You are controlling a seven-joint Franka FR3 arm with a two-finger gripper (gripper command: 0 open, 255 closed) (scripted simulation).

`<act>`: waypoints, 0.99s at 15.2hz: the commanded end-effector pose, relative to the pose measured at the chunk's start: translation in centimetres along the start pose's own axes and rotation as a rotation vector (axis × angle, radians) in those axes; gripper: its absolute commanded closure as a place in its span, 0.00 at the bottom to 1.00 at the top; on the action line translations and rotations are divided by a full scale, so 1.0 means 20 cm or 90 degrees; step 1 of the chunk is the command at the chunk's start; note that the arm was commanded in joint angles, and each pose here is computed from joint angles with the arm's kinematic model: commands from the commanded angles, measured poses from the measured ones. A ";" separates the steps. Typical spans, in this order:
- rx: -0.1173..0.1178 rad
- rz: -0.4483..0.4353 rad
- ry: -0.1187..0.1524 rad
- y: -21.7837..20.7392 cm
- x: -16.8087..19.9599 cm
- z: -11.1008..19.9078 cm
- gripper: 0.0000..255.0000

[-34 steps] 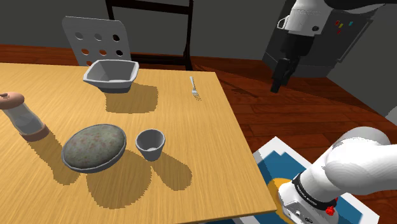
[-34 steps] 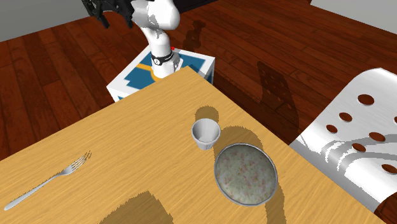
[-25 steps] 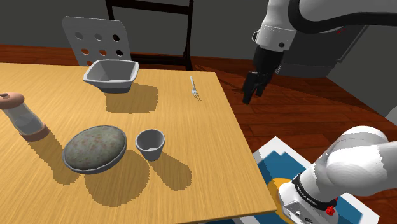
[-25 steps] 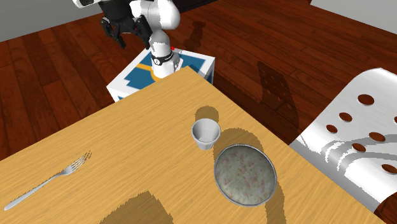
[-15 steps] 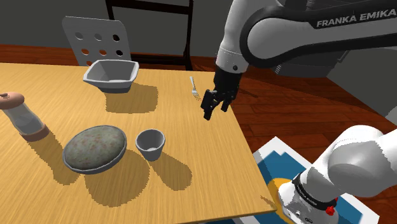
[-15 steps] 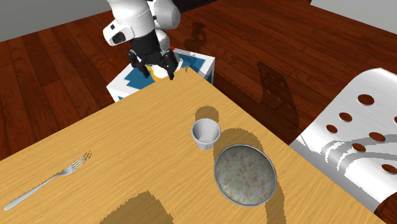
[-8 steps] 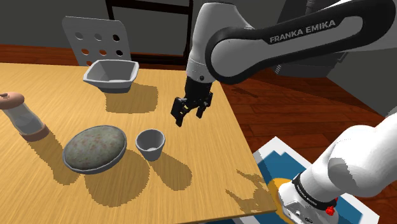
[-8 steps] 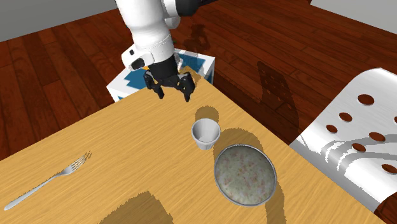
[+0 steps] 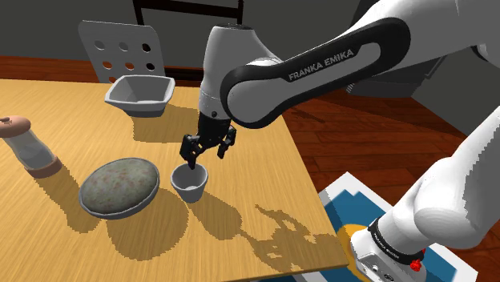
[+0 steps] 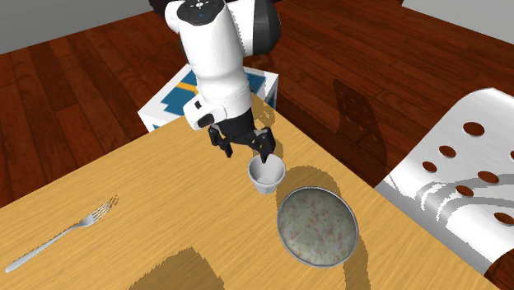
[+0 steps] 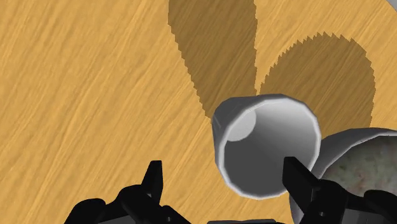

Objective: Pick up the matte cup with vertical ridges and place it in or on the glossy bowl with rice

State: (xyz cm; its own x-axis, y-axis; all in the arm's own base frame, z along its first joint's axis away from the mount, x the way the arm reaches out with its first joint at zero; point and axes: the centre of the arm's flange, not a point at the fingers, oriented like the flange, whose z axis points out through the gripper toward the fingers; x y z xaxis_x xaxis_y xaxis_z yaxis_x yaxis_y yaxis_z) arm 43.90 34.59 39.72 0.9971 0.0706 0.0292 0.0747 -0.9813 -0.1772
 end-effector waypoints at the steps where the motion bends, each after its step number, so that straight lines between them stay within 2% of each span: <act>1: 0.001 0.001 0.002 -0.02 0.01 0.05 0.00; 6: 0.001 0.001 0.002 -0.02 0.01 0.20 0.00; 14: 0.001 0.001 0.002 -0.02 0.01 0.20 0.00; 15: 0.001 0.001 0.002 -0.02 0.01 0.20 1.00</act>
State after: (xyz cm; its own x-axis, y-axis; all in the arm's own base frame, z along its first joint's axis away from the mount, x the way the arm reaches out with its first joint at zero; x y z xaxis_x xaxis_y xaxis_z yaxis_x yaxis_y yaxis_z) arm 44.13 35.61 35.94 0.9972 0.0685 0.0314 0.0731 -0.9811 -0.1790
